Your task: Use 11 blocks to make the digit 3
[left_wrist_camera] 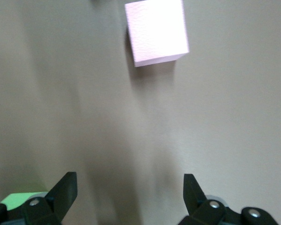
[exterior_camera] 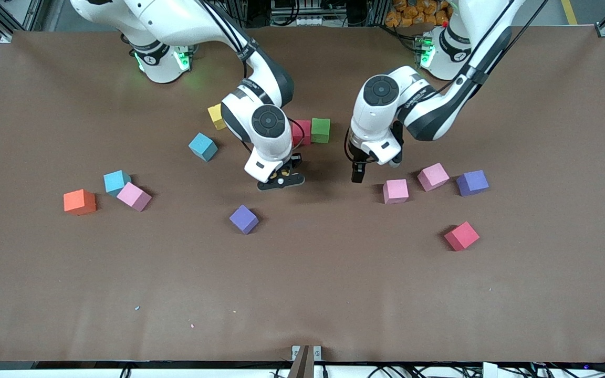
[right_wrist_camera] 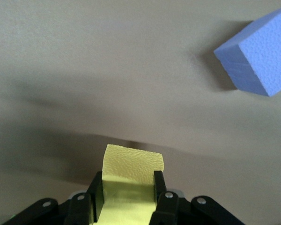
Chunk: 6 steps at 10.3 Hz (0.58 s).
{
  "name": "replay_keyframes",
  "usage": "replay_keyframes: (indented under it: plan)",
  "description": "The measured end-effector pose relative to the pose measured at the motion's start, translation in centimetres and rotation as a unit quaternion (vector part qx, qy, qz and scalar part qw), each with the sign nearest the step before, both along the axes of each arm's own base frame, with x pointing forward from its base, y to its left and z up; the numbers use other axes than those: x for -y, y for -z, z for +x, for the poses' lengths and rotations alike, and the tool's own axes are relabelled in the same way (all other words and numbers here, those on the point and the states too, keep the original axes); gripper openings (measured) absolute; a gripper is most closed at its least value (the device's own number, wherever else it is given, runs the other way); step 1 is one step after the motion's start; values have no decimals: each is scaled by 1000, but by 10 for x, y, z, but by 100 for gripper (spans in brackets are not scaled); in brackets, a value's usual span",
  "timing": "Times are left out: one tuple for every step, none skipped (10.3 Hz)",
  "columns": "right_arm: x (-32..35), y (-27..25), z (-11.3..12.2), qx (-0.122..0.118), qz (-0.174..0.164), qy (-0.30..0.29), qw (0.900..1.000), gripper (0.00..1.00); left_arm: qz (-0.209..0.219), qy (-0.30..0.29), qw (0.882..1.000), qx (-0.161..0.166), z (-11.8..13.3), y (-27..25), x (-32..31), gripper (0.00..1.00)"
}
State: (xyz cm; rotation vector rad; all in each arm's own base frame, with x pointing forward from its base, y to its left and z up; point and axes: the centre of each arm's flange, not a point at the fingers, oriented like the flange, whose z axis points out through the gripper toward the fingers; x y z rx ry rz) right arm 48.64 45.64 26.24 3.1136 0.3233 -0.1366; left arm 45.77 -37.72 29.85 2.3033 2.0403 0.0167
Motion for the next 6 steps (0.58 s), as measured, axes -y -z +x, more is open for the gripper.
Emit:
replay_keyframes:
  plan:
    - [-6,5,-5,-2,4,-8,1000,46,0,1,1000,0,1,-1,0,100]
    - [-15,12,-13,-6,6,-16,1000,46,1,3,1000,0,1,0,0,100]
    - [-20,19,-20,-10,6,-22,1000,46,1,4,1000,0,2,0,-2,100]
    - [-20,24,-22,-13,4,-23,1000,46,2,8,1000,0,8,0,-10,100]
    - [-18,28,-23,-16,1,-22,1000,46,3,13,1000,0,16,0,-19,100]
    - [-16,32,-25,-19,-2,-22,1000,46,2,18,1000,3,24,-2,-27,100]
